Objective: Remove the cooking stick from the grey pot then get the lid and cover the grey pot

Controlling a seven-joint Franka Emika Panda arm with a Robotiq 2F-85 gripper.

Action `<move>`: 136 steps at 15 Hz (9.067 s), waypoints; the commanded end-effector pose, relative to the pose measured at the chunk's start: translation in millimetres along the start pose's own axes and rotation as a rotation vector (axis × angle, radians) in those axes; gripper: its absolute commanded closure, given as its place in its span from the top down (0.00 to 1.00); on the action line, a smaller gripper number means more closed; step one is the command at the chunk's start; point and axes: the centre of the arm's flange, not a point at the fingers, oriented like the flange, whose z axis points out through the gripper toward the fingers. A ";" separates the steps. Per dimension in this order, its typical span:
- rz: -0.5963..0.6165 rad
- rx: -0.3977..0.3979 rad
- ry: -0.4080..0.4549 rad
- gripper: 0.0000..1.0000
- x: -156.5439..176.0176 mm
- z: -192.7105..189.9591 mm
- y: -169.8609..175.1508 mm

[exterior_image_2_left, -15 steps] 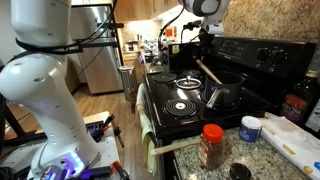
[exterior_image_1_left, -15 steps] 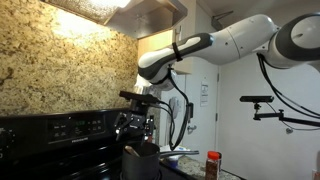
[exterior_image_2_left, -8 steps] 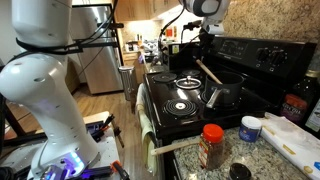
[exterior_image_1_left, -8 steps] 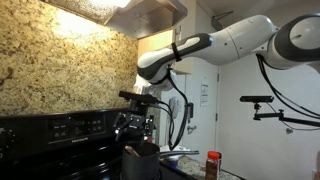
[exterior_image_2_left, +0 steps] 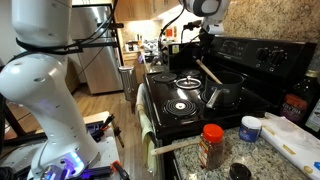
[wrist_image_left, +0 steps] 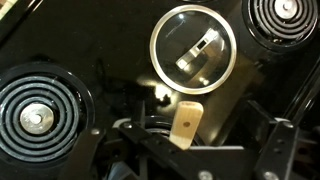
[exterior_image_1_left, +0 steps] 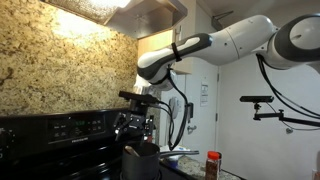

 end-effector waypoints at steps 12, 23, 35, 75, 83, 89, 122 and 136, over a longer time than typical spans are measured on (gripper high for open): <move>0.000 -0.002 -0.001 1.00 0.1 0.6 0.2; 0.016 -0.006 0.027 1.00 3.0 -1.8 -3.3; 0.037 -0.019 0.004 0.75 30.7 24.2 -22.5; -0.335 -0.046 0.366 0.07 -118.4 33.9 28.4; -0.463 0.108 0.562 0.07 -168.1 27.7 131.6; -0.493 0.042 0.531 0.28 -169.7 40.8 136.0; -1.013 -0.128 0.819 0.28 -156.9 192.4 292.9; -1.043 -0.187 0.617 0.07 -151.7 233.1 284.1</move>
